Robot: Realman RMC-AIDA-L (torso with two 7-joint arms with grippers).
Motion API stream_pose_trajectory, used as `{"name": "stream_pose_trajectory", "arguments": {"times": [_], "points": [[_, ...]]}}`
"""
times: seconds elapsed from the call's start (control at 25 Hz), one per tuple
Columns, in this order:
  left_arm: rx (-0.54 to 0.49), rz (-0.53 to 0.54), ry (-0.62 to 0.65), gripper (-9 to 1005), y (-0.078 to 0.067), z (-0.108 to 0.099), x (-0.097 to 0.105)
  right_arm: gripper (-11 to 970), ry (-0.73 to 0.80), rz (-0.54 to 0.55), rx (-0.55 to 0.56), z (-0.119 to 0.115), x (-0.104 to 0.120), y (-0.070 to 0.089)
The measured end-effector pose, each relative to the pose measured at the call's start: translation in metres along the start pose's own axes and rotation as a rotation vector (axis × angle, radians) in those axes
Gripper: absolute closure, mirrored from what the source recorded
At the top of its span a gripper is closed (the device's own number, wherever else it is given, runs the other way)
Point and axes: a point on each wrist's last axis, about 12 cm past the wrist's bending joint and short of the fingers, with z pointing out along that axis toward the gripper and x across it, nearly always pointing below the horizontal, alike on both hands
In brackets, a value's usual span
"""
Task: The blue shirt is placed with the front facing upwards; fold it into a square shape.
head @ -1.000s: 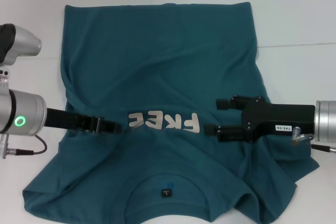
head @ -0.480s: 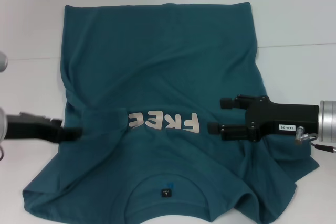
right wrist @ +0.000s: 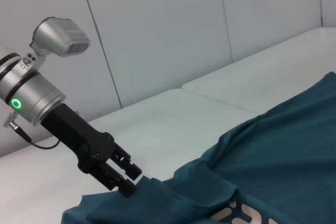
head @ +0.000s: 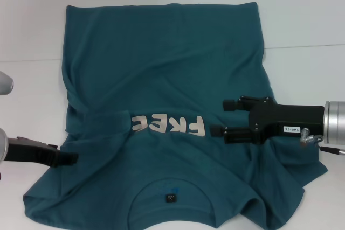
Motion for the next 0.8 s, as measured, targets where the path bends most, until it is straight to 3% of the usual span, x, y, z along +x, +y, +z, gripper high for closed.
{"name": "stream_pose_trajectory", "arguments": {"times": [0.6, 0.8], "points": [[-0.007, -0.009, -0.005, 415, 0.006, 0.012, -0.005, 42, 0.000, 0.014, -0.007, 0.001, -0.001, 0.001], [0.006, -0.001, 0.001, 492, 0.004, 0.013, -0.005, 42, -0.001, 0.014, -0.007, 0.002, -0.001, 0.001]]}}
